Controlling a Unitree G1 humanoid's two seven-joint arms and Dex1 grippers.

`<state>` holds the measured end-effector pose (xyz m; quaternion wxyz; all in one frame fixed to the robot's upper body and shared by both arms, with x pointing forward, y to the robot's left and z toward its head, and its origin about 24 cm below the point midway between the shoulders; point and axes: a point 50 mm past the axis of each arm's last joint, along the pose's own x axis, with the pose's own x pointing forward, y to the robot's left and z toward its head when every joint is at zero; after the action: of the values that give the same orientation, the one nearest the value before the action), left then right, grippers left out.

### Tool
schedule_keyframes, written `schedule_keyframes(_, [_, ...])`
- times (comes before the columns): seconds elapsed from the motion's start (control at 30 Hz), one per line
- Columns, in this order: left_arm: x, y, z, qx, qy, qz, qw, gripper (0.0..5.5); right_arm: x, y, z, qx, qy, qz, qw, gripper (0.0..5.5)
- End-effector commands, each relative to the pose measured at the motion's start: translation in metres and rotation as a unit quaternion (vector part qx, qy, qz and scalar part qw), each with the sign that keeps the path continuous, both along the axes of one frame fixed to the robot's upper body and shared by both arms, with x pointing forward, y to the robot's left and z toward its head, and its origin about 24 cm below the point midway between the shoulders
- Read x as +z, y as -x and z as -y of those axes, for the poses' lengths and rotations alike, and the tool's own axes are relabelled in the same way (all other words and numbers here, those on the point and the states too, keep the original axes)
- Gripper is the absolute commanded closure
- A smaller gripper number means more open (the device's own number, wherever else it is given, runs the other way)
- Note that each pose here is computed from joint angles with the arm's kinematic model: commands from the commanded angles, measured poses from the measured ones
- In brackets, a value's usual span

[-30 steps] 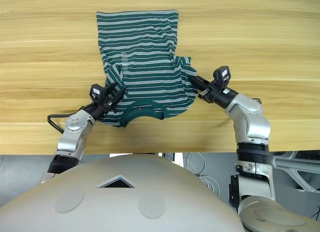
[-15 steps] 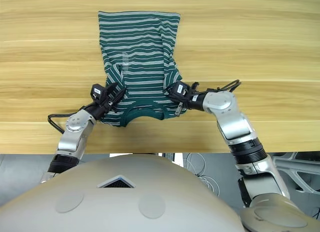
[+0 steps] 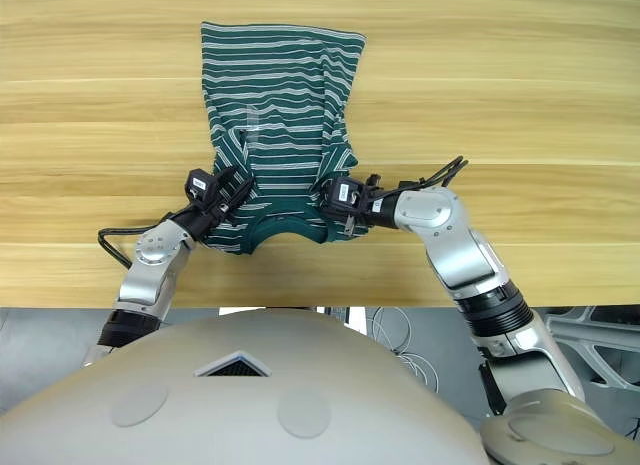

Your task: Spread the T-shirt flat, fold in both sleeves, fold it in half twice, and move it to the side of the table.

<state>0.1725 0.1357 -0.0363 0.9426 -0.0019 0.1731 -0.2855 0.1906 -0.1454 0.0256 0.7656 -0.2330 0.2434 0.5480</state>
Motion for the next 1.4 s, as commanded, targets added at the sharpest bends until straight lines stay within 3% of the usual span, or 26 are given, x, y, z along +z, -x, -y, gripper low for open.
schedule_keyframes(0.03, [-0.023,0.022,0.0,-0.005,-0.02,-0.072,0.997,3.55,0.012,-0.001,0.001,-0.006,-0.026,-0.01,1.0,3.26])
schedule_keyframes(0.13, [-0.022,0.022,0.0,-0.006,-0.02,-0.072,0.997,3.55,0.029,-0.011,0.008,-0.027,-0.052,0.007,0.998,2.68])
schedule_keyframes(0.33, [-0.022,0.021,0.003,-0.01,-0.019,-0.071,0.997,3.55,0.038,-0.05,0.056,-0.113,-0.025,0.056,0.992,2.68])
schedule_keyframes(0.5, [-0.022,0.021,0.003,-0.012,-0.02,-0.071,0.997,3.55,0.022,-0.066,0.075,-0.131,0.025,0.067,0.989,2.68])
schedule_keyframes(0.9, [-0.022,0.021,0.005,-0.017,-0.019,-0.073,0.997,3.55,-0.022,-0.067,0.062,-0.073,0.074,0.048,0.993,2.68])
schedule_keyframes(1.4, [-0.025,0.024,0.007,-0.018,-0.015,-0.079,0.997,3.55,0.014,-0.092,0.031,-0.101,-0.034,0.106,0.989,2.68])
